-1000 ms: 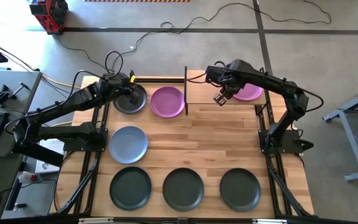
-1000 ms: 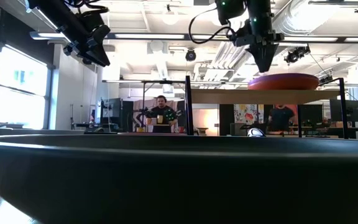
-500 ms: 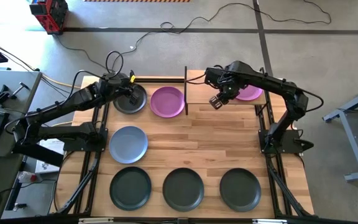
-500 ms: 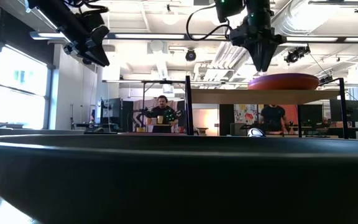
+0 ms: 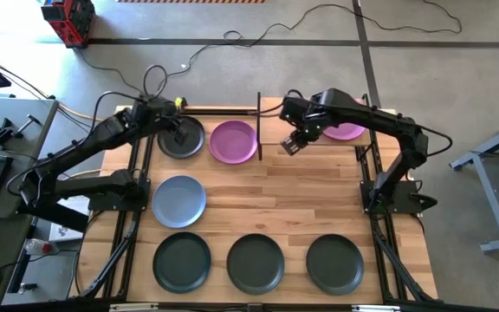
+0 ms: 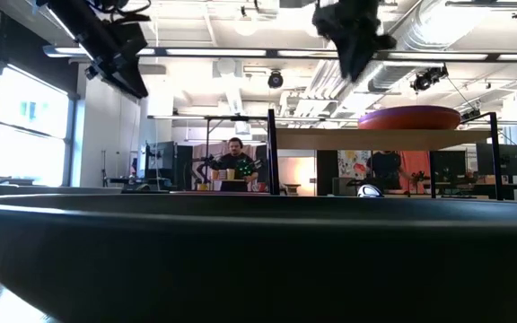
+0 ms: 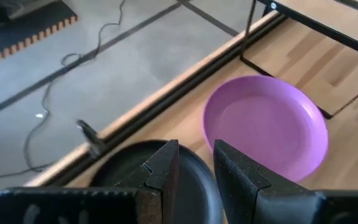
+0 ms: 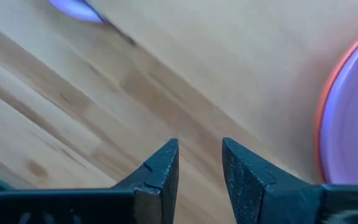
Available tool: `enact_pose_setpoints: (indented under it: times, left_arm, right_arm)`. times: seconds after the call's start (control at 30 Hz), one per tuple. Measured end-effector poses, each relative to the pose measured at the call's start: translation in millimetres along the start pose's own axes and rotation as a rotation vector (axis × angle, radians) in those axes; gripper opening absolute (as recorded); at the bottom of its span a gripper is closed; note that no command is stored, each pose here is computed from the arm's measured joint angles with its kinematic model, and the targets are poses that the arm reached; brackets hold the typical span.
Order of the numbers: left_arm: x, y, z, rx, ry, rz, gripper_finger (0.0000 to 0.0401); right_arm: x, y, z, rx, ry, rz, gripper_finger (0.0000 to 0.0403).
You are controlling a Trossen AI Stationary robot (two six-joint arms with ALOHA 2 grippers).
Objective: Place and stack plates onto a shelf
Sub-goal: Stack the top black plate on top of the violet plate on the shelf
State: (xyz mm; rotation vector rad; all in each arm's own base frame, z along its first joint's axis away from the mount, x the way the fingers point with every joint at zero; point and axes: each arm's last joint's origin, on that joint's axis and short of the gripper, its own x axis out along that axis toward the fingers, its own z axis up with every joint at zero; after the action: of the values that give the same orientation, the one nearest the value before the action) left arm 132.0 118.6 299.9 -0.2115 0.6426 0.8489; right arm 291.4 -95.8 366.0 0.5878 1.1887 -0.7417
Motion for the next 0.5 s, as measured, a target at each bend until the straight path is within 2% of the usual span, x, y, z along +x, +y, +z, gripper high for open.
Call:
enact_pose_setpoints:
  times: [0.23, 0.4, 0.5]
  left_arm:
    - [-22, 8, 22, -0.004, -0.036, 0.022, 0.0090]
    - [-42, 11, 37, -0.014, -0.066, 0.021, 0.0090]
    - [-50, 11, 46, -0.057, -0.064, -0.011, 0.0090]
  right_arm:
    - [-49, 8, 12, -0.032, -0.252, 0.100, 0.0099]
    - [-70, 13, 15, -0.072, -0.353, 0.161, 0.0099]
    - [-74, 16, 16, -0.077, -0.384, 0.185, 0.0099]
